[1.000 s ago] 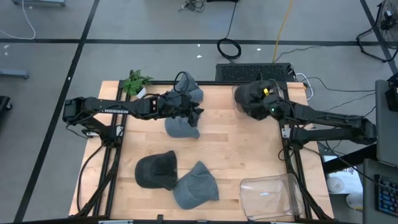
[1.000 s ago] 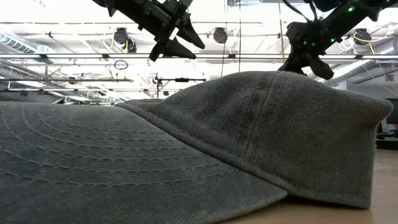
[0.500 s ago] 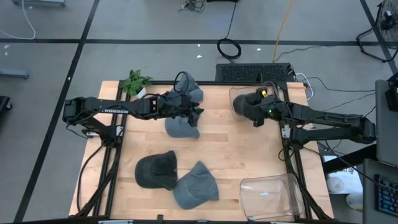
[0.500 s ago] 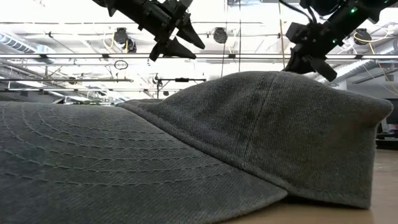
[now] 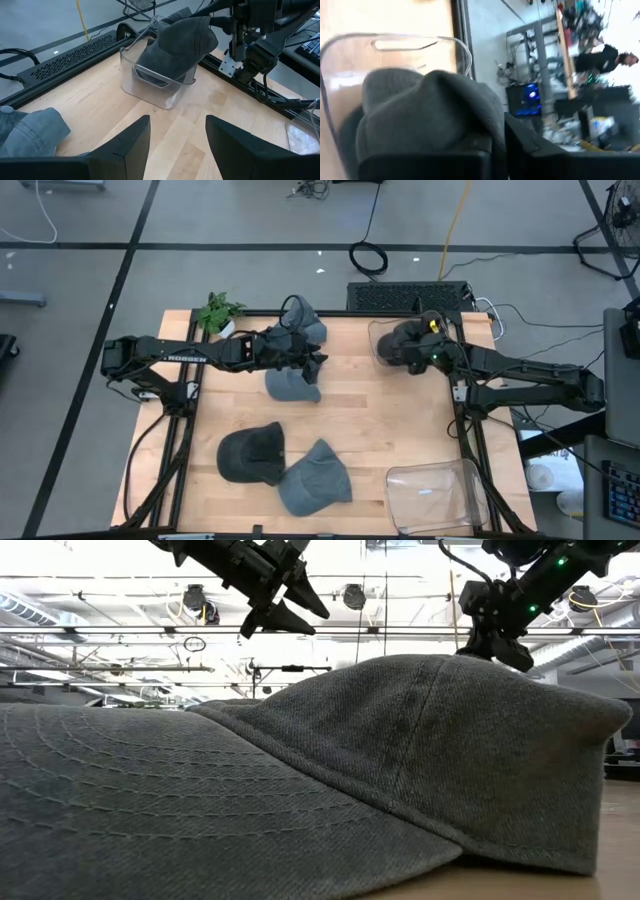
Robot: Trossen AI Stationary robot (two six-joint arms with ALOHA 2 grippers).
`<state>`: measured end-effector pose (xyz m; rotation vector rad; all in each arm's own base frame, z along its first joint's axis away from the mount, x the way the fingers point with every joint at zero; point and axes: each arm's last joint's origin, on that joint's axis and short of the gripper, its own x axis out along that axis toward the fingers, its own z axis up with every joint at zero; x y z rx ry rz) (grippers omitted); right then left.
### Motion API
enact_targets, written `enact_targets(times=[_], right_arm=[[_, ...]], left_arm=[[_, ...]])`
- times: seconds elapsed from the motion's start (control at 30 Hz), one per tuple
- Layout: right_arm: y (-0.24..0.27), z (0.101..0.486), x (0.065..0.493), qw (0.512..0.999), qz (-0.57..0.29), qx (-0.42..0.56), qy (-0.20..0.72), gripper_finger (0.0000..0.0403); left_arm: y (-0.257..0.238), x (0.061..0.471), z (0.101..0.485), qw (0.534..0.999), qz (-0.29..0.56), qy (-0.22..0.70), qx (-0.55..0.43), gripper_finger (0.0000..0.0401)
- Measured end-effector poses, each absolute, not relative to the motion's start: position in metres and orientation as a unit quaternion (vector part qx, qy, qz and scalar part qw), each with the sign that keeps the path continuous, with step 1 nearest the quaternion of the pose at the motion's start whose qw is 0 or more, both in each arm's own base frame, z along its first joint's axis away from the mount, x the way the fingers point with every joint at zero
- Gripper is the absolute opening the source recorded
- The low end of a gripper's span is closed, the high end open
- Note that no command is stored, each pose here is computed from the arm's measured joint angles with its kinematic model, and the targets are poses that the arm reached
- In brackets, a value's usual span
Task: Pick & Place hat
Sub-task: Put the right black cap into the top transparent bin
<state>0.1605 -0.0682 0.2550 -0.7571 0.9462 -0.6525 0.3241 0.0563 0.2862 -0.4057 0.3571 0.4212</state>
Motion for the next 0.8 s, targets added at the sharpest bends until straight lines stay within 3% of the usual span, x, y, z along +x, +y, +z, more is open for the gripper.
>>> enact_targets(times=[0.27, 0.5, 0.8], right_arm=[[-0.066, 0.247, 0.154, 0.795, -0.341, -0.240, 0.441, 0.0140], [-0.067, 0.252, 0.153, 0.814, -0.401, -0.163, 0.386, 0.0250], [-0.075, 0.270, 0.140, 0.797, -0.499, 0.003, 0.341, 0.0305]], left_arm=[[0.056, 0.324, 0.286, 0.942, 0.206, 0.175, -0.199, 0.0200], [0.056, 0.324, 0.286, 0.942, 0.207, 0.175, -0.199, 0.0200], [0.056, 0.324, 0.286, 0.942, 0.207, 0.175, -0.199, 0.0200]])
